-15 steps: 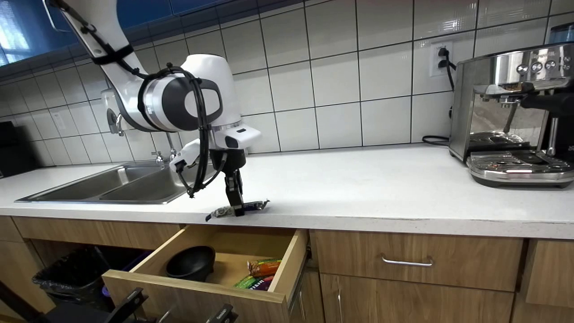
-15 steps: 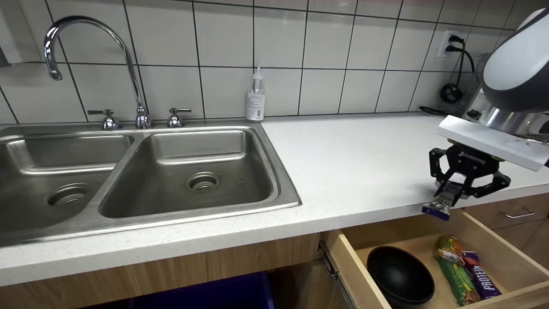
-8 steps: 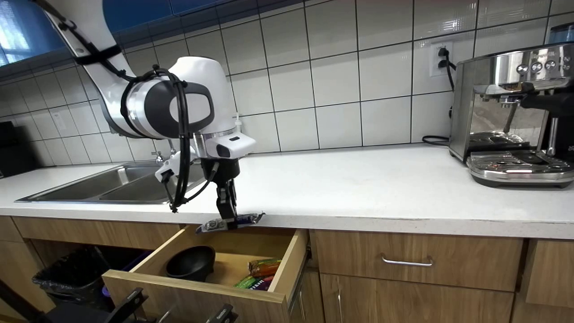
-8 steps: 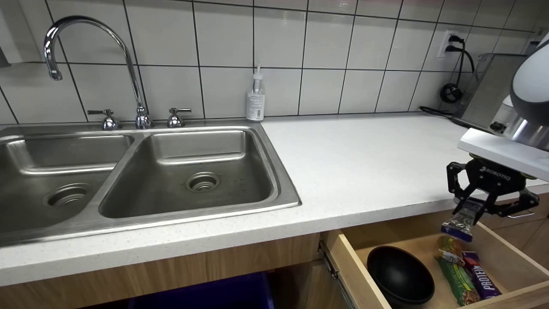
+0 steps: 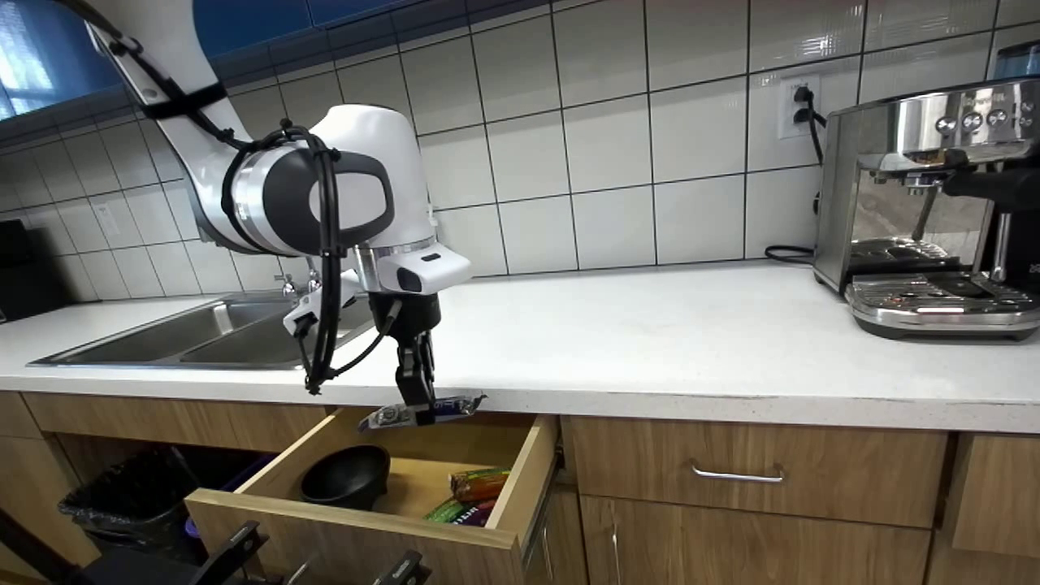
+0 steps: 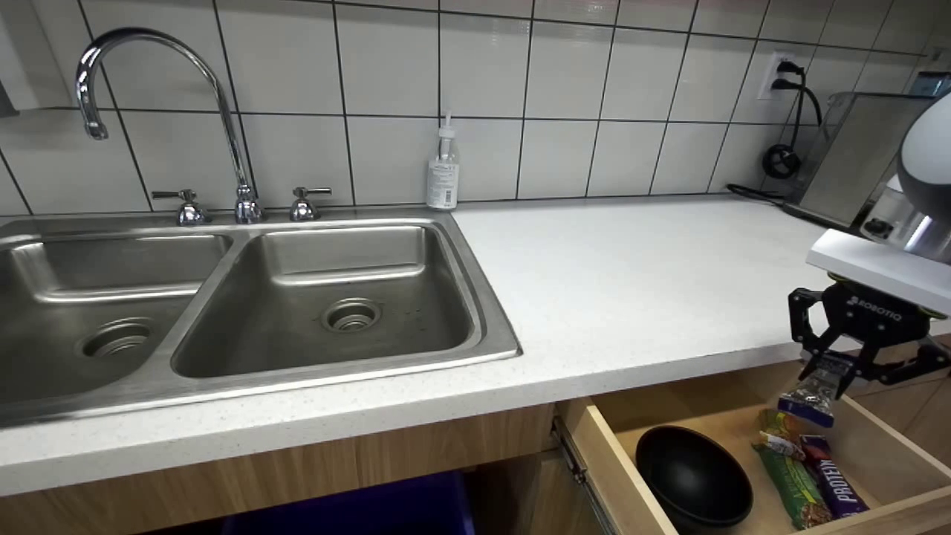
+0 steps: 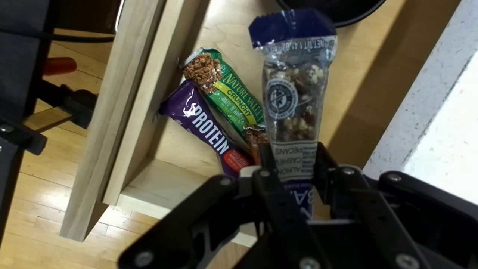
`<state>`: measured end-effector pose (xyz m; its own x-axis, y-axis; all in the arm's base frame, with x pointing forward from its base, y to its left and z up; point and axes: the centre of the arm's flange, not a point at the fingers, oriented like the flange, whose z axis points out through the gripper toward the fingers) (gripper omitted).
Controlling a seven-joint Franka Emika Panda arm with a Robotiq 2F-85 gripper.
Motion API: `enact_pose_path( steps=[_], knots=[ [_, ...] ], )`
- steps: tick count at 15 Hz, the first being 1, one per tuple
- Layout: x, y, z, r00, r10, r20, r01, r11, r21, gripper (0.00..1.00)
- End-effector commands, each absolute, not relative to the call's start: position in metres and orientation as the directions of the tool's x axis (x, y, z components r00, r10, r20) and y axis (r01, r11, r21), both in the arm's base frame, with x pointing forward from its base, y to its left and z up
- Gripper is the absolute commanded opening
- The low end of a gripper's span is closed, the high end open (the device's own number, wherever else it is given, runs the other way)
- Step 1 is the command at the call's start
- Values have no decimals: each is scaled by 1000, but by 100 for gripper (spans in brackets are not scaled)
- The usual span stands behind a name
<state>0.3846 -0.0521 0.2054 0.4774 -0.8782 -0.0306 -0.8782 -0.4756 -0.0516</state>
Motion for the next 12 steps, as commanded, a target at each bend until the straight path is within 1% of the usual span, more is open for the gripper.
enact_pose_path(
  steps=[1, 12],
  knots=[
    [389, -57, 201, 483, -875, -37, -876, -481, -42, 7],
    [393, -58, 179, 481, -875, -53, -876, -482, 13, 7]
  ],
)
